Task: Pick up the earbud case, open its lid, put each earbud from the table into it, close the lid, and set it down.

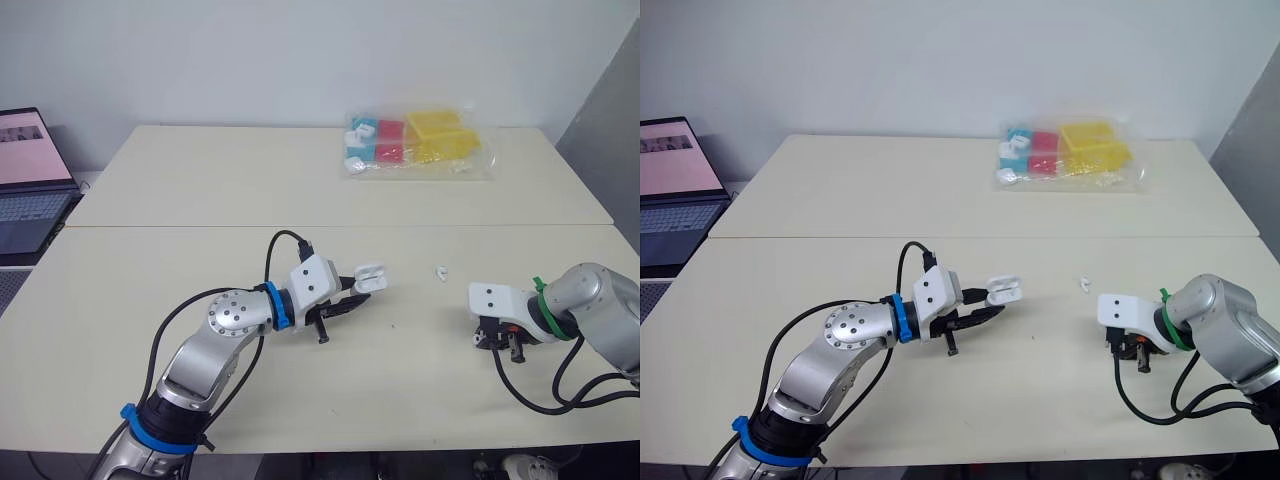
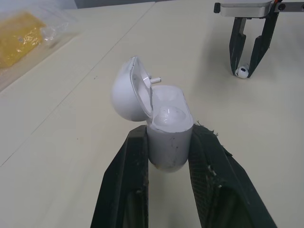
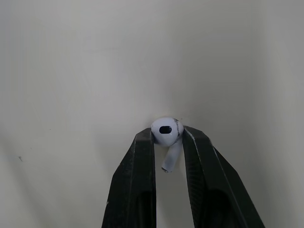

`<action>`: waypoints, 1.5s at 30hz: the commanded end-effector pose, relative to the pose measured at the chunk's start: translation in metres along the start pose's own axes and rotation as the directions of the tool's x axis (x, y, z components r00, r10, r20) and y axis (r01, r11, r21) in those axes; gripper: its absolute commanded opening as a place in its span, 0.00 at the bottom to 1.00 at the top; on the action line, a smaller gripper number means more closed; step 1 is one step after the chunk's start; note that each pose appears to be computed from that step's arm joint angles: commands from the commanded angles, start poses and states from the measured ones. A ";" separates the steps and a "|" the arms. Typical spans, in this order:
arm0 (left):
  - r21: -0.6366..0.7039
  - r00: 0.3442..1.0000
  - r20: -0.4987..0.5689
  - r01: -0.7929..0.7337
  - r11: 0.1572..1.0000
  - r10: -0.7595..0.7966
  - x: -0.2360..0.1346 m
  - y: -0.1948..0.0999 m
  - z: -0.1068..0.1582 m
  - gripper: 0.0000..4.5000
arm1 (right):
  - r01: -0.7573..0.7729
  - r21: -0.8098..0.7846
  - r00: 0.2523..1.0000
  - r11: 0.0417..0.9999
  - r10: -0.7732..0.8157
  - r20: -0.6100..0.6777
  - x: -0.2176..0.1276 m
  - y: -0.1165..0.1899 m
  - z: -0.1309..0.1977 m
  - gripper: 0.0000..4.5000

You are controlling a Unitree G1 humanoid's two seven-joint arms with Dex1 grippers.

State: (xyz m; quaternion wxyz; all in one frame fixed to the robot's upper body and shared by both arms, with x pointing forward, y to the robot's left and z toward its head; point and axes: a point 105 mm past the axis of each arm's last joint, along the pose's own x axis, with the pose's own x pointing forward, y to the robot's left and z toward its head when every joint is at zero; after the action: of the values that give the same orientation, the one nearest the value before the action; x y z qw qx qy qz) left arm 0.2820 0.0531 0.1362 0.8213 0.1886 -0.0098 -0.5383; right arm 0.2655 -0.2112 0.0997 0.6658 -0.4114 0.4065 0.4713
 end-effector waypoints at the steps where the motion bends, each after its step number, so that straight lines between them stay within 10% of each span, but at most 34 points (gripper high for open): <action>1: 0.015 0.999 0.041 -0.023 1.000 0.022 -0.003 0.005 0.009 0.17 | 0.025 -0.022 0.999 0.999 -0.024 0.025 -0.011 -0.006 0.005 0.10; 16: -0.094 0.976 0.202 -0.068 0.993 0.086 -0.004 0.023 0.029 0.17 | 0.186 -0.108 0.908 0.976 -0.129 0.400 -0.080 -0.017 0.059 0.10; 22: -0.096 0.972 0.226 -0.048 0.994 0.069 -0.003 0.025 0.034 0.17 | 0.281 0.019 0.645 0.960 -0.204 0.736 -0.115 -0.019 0.112 0.10; 31: -0.108 0.967 0.248 -0.034 0.994 0.060 0.001 0.027 0.039 0.17 | 0.302 0.309 0.295 0.902 -0.396 0.869 -0.125 -0.028 0.155 0.10; 45: -0.135 0.962 0.264 -0.041 0.990 0.076 0.001 0.032 0.047 0.17 | 0.215 0.448 0.120 0.868 -0.479 0.870 -0.108 -0.011 0.175 0.10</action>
State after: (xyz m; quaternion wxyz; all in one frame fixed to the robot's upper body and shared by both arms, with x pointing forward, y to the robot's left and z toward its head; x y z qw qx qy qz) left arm 0.3015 0.0498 0.1751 0.8406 0.0608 -0.0655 -0.5342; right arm 0.2906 -0.0873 0.2458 0.9082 -0.0279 -0.1169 0.4009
